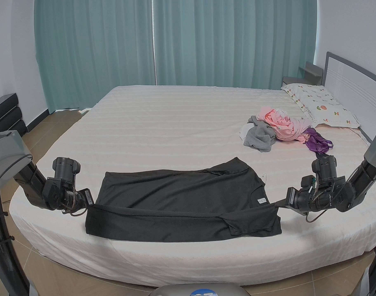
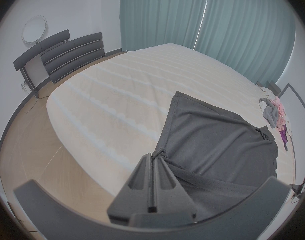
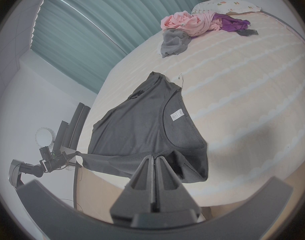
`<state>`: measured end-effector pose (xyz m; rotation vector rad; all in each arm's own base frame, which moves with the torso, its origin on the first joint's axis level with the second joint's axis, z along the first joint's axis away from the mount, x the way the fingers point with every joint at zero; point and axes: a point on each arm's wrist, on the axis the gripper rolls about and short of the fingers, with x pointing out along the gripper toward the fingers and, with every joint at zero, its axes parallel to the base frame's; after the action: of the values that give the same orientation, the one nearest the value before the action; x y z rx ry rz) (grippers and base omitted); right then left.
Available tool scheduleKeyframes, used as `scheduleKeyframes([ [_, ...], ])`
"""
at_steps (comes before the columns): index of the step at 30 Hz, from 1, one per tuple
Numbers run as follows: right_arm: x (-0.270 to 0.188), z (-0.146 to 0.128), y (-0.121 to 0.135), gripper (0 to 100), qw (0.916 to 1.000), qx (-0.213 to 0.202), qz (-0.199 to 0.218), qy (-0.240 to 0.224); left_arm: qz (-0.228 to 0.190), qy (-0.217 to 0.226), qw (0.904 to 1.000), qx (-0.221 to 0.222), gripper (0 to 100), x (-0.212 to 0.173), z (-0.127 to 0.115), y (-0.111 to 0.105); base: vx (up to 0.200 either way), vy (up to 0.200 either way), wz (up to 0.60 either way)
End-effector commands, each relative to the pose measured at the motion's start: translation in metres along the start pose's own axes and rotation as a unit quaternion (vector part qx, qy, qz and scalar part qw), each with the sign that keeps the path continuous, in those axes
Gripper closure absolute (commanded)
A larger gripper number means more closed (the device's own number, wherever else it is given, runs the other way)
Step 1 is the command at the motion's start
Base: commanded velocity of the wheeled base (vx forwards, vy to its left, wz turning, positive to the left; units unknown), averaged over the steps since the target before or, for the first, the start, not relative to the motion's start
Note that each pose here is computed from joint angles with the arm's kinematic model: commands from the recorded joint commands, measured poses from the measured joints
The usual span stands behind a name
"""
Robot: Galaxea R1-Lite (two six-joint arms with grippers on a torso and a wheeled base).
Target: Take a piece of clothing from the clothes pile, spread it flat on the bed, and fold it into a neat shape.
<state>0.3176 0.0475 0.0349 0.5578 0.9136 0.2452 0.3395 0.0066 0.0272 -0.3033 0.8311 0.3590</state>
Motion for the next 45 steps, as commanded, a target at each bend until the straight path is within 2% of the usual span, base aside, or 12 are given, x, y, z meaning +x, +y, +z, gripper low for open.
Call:
scheduleKeyframes([
  [1, 0.022, 0.003, -0.010, 100, 0.9998, 0.010, -0.011, 0.017, 0.005, 0.019, 0.9998, 0.009, 100, 0.030, -0.006, -0.009, 0.000, 0.000, 0.00],
  [12, 0.049, 0.015, -0.019, 100, 0.9993, 0.028, -0.016, 0.020, 0.008, 0.023, 0.9996, 0.011, 100, 0.059, -0.007, -0.016, 0.000, 0.000, 0.00],
  [16, 0.052, 0.017, -0.019, 100, 0.9989, 0.041, -0.014, 0.017, 0.008, 0.024, 0.9996, 0.011, 100, 0.062, -0.008, -0.017, 0.000, 0.000, 0.00],
  [25, 0.059, 0.013, -0.024, 100, 0.9986, 0.044, -0.019, 0.025, 0.006, 0.023, 0.9997, 0.010, 100, 0.064, -0.007, -0.018, 0.000, 0.000, 0.00],
  [26, 0.060, 0.013, -0.024, 0, 0.9986, 0.044, -0.017, 0.024, 0.005, 0.020, 0.9998, 0.004, 0, 0.064, -0.006, -0.019, 0.000, 0.000, 0.00],
  [30, 0.052, 0.012, -0.021, 0, 0.9987, 0.044, -0.011, 0.021, 0.000, 0.019, 0.9996, -0.022, 0, 0.058, -0.005, -0.021, 0.000, 0.000, 0.00],
  [37, 0.028, 0.000, -0.008, 0, 0.9995, 0.029, 0.008, 0.009, -0.014, 0.005, 0.9991, -0.040, 0, 0.032, 0.005, -0.015, 0.000, 0.000, 0.00],
  [39, 0.019, -0.013, -0.003, 0, 0.9995, 0.022, 0.022, 0.001, -0.039, 0.009, 0.9973, -0.062, 0, 0.008, 0.006, -0.010, 0.000, 0.000, 0.00],
  [42, 0.011, -0.023, 0.003, 0, 0.9980, 0.049, 0.038, -0.014, -0.061, 0.020, 0.9945, -0.083, 0, -0.012, 0.001, -0.005, 0.000, 0.000, 0.00],
  [45, 0.008, -0.029, 0.005, 0, 0.9958, 0.073, 0.050, -0.023, -0.063, 0.030, 0.9934, -0.091, 0, -0.022, -0.006, 0.000, 0.000, 0.000, 0.00],
])
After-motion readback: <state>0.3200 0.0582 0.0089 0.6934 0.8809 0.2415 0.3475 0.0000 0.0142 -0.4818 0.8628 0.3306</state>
